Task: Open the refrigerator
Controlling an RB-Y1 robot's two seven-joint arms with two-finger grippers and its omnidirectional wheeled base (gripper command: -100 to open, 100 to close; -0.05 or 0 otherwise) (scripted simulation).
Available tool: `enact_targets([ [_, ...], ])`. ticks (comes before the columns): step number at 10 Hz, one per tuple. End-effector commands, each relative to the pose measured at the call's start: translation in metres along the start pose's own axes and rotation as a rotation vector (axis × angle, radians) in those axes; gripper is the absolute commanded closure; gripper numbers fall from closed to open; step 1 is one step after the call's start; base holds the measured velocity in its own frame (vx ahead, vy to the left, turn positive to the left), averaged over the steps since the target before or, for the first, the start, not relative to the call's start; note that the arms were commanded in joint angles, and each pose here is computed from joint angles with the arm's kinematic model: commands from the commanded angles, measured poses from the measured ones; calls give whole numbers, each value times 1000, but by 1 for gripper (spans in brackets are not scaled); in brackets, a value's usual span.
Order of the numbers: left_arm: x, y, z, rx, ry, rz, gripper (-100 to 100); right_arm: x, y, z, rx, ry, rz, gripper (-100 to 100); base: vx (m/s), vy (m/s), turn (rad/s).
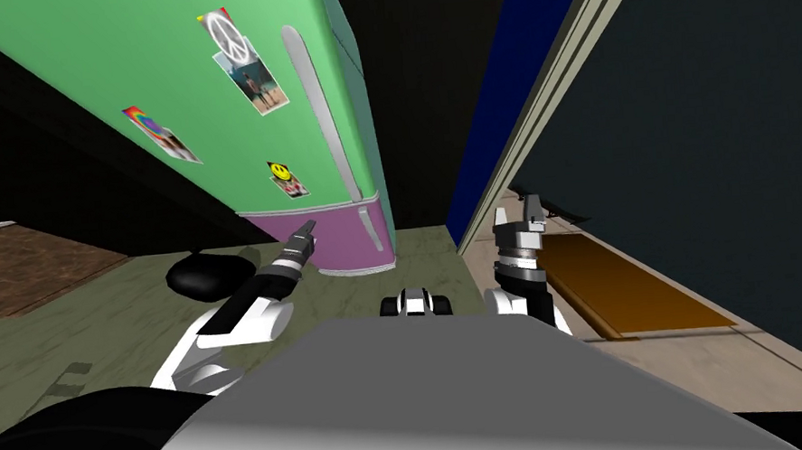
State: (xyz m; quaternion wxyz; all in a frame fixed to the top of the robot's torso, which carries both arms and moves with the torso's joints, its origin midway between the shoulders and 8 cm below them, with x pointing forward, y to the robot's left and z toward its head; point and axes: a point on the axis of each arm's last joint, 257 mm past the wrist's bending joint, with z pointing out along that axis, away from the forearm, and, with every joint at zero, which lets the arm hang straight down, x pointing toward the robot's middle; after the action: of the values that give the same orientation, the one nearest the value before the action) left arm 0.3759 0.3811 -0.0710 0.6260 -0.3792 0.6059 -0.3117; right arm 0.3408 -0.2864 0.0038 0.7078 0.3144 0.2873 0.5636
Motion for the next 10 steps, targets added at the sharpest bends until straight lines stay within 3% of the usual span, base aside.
enact_targets([
  [1, -9, 7, 2, -21, -19, 37, -100, 0, 0, 0, 0, 0, 0, 0, 227, -104, -7],
  [10, -46, 34, 5, -108, -90, 160, -100, 0, 0, 0, 0, 0, 0, 0, 209, -145, -3],
])
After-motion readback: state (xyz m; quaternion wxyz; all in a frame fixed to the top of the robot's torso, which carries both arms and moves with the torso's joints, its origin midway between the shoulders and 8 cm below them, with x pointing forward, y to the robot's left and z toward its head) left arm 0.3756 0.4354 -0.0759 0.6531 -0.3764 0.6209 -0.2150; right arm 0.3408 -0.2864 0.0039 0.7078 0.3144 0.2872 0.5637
